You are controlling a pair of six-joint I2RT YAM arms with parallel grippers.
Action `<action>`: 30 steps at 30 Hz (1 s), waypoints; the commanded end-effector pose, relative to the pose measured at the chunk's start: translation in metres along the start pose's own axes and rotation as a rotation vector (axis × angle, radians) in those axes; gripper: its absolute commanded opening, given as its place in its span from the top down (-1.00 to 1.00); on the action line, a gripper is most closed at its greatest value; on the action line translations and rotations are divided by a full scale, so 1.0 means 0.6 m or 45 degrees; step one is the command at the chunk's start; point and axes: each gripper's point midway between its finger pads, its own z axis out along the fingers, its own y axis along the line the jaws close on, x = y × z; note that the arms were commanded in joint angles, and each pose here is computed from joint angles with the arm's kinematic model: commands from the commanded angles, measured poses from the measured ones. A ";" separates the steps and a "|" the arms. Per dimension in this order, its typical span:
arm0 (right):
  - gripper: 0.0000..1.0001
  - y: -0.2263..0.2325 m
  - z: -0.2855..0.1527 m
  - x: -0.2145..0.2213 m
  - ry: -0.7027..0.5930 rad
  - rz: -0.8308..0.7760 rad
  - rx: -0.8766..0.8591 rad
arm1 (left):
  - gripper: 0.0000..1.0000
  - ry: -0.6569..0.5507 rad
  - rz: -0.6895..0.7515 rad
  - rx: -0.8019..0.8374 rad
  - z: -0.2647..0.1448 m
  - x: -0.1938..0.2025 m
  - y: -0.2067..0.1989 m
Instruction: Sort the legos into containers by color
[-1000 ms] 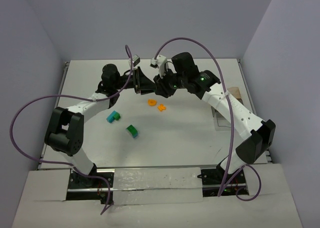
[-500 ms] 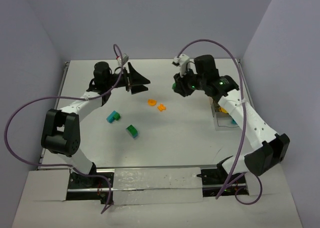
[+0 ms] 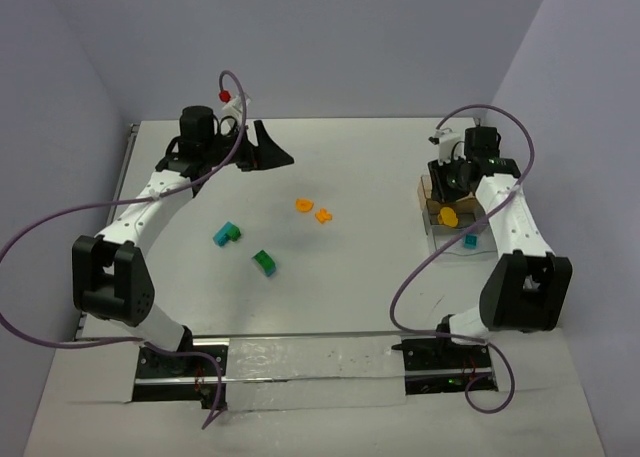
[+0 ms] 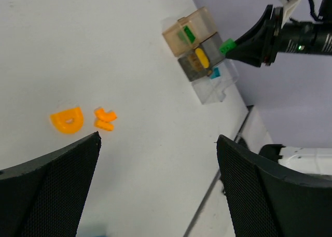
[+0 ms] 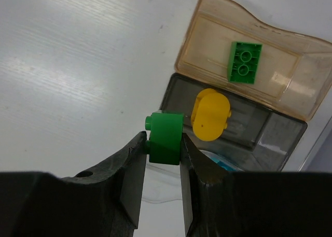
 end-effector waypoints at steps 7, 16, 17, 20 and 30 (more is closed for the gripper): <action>1.00 -0.084 0.073 -0.036 0.043 0.131 0.081 | -0.98 0.048 0.228 -0.129 -0.006 0.002 0.006; 0.85 -0.098 0.115 -0.054 0.041 0.176 0.061 | -0.99 0.066 0.247 -0.152 0.000 0.008 0.013; 0.78 -0.100 0.120 -0.052 0.048 0.179 0.061 | -0.99 0.069 0.250 -0.158 0.000 0.008 0.015; 0.63 -0.104 0.129 -0.053 0.054 0.180 0.065 | -0.98 0.071 0.257 -0.166 0.001 0.007 0.017; -0.10 -0.102 0.143 -0.060 0.031 0.208 0.046 | -0.99 0.079 0.267 -0.238 -0.004 0.012 0.035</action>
